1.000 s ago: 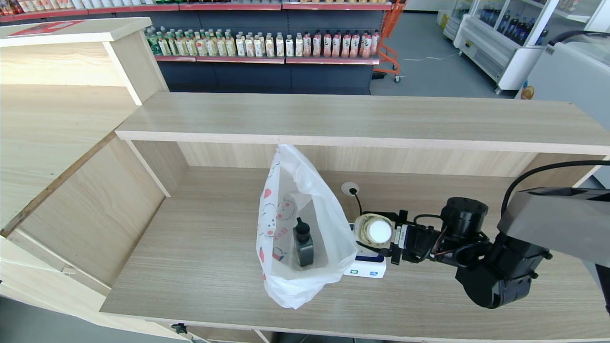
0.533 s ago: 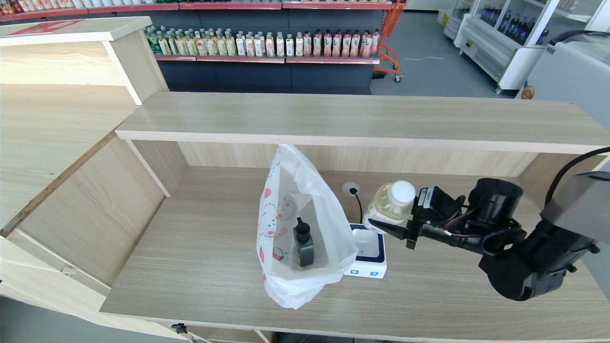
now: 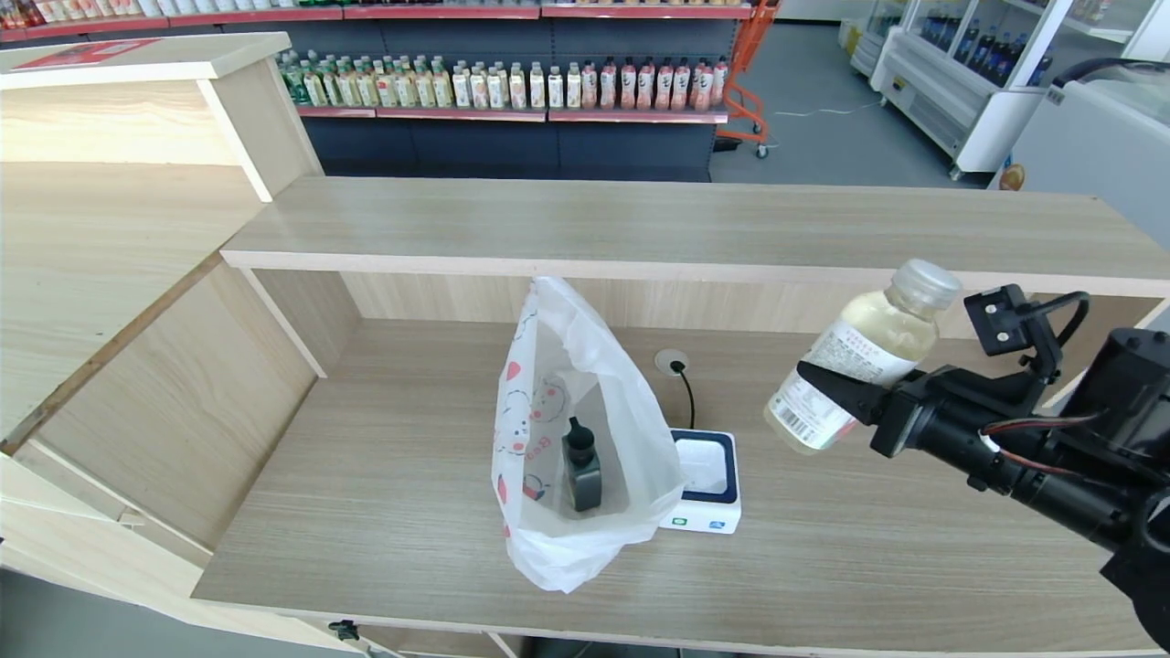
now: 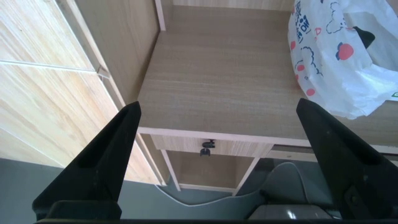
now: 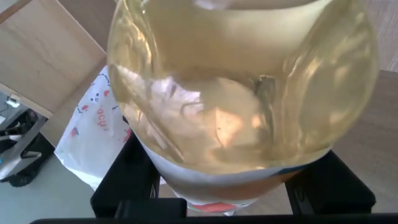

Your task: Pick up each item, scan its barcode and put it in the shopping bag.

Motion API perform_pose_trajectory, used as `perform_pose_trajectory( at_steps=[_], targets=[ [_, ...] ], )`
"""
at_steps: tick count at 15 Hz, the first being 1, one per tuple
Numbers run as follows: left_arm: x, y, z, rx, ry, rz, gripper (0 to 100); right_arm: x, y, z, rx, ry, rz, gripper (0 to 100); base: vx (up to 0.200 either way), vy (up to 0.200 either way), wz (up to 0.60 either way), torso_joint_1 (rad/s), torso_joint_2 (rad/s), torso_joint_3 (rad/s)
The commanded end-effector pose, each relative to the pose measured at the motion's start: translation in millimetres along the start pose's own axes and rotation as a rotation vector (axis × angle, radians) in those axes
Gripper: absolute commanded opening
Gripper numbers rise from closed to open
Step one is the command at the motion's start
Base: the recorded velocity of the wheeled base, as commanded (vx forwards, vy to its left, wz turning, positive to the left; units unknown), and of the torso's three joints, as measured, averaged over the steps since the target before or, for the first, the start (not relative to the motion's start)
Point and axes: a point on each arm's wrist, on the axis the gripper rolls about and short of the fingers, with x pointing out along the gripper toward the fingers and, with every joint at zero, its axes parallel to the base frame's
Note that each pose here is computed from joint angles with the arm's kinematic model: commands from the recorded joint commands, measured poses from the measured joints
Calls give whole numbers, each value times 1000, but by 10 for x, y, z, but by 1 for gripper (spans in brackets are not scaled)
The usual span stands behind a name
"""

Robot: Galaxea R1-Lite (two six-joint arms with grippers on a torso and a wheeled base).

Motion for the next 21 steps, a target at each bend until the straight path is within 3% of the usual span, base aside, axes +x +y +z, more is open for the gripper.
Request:
perform_pose_trajectory(
  at_steps=[1, 6, 13, 18, 21],
  targets=[
    [0, 0, 0, 0, 0, 2, 100, -95, 48, 76, -5, -27, 0, 0, 0, 0, 0, 0, 0, 0],
    [0, 0, 0, 0, 0, 2, 100, -239, 100, 20, 7, -2, -2, 0, 0, 0, 0, 0, 0, 0],
    [0, 0, 0, 0, 0, 2, 100, -176, 72, 18, 35, 10, -5, 0, 0, 171, 0, 5, 1, 2],
    [0, 0, 0, 0, 0, 2, 100, 265, -38, -63, 39, 25, 16, 0, 0, 0, 0, 0, 0, 0],
    [0, 0, 0, 0, 0, 2, 100, 689, -78, -306, 45, 67, 51, 0, 0, 0, 0, 0, 0, 0]
  ],
)
